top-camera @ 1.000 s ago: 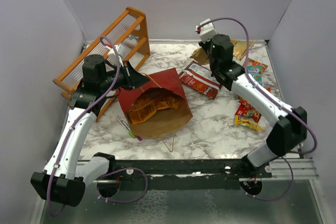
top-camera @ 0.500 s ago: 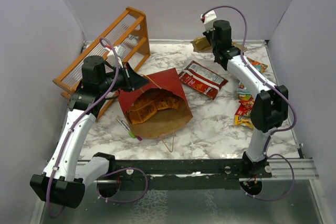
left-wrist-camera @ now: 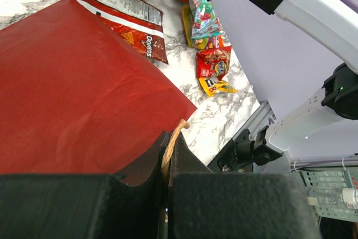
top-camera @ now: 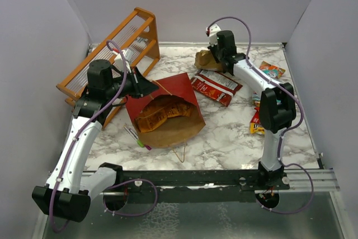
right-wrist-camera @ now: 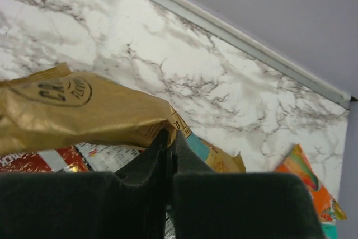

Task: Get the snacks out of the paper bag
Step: Place the snack at the center of the board.

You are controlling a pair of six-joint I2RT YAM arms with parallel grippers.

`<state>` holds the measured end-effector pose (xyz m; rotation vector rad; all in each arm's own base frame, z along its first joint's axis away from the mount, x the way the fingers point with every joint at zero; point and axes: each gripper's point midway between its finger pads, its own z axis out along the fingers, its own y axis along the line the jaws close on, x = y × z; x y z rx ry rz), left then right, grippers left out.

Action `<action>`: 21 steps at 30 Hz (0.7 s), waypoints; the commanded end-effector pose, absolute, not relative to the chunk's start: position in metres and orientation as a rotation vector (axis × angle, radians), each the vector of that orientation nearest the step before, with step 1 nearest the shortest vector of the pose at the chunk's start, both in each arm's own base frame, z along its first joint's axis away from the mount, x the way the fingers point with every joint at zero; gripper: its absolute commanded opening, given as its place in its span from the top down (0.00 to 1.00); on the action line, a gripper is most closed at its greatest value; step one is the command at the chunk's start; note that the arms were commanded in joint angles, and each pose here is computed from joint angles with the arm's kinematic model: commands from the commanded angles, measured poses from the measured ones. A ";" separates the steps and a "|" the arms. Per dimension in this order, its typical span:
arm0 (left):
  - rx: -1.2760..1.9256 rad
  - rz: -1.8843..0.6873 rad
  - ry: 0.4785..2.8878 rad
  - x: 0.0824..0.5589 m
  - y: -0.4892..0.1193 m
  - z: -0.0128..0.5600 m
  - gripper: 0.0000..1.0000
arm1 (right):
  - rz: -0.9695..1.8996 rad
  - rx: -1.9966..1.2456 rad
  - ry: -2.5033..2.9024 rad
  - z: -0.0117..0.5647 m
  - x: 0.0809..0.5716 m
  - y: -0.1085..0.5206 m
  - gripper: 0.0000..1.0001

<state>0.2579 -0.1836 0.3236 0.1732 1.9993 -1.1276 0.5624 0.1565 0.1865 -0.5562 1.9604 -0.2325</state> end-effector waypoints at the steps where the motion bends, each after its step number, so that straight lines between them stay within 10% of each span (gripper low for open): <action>1: 0.184 -1.101 1.968 0.260 -0.180 0.330 1.00 | -0.095 -0.557 2.100 0.150 0.540 0.175 0.99; 21: 0.193 -1.105 1.979 0.265 -0.182 0.324 1.00 | 0.335 -0.561 2.438 0.061 0.404 0.189 0.92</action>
